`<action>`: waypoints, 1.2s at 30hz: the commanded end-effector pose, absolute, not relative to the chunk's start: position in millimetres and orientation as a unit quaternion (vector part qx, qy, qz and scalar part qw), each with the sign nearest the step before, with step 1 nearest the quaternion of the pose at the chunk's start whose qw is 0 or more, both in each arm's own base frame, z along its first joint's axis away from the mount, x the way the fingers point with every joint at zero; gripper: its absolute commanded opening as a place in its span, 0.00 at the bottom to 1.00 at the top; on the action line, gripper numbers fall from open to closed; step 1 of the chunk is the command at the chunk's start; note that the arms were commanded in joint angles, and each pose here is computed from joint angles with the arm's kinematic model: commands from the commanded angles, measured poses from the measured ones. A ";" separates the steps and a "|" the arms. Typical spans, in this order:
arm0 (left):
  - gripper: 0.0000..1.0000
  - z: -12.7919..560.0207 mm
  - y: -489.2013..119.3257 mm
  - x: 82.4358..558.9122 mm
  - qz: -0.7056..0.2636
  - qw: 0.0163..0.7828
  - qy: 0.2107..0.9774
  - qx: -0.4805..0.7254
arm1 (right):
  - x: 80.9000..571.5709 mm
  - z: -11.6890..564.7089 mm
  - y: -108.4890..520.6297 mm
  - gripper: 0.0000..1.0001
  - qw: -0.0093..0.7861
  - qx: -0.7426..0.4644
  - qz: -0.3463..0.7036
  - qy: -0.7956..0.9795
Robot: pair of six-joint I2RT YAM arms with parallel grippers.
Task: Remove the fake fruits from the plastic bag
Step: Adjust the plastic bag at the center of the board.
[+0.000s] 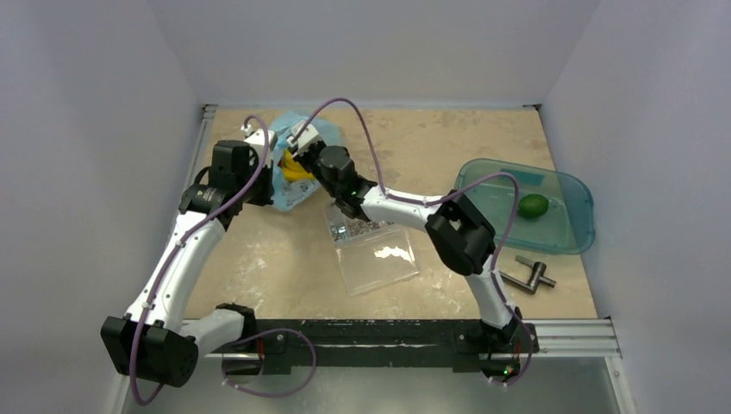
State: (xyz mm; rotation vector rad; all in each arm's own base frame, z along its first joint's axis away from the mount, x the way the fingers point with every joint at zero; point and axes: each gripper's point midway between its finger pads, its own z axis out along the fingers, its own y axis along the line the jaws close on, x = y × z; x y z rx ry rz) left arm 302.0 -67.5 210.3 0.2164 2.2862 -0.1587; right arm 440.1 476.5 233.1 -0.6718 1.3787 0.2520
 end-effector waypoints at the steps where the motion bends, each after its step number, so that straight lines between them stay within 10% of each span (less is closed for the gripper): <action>1: 0.00 216.4 -64.8 307.0 -0.059 0.422 0.902 0.073 | 465.3 297.7 443.6 0.13 0.734 -0.204 0.216 0.611; 9: 0.00 209.9 -65.5 311.0 -0.068 0.421 0.902 0.064 | 484.7 275.7 412.2 0.00 0.495 -0.170 0.618 0.587; 18: 0.00 209.4 -93.1 313.3 -0.154 0.409 0.894 0.096 | 499.9 243.6 384.7 0.00 0.425 -0.088 0.644 0.630; 29: 0.00 210.4 -108.3 311.7 -0.195 0.389 0.894 0.110 | 459.8 237.9 334.4 0.69 0.439 -0.046 0.481 0.758; 36: 0.00 213.0 -110.1 309.7 -0.200 0.388 0.893 0.112 | 390.4 230.4 332.8 0.74 0.451 -0.024 0.472 0.757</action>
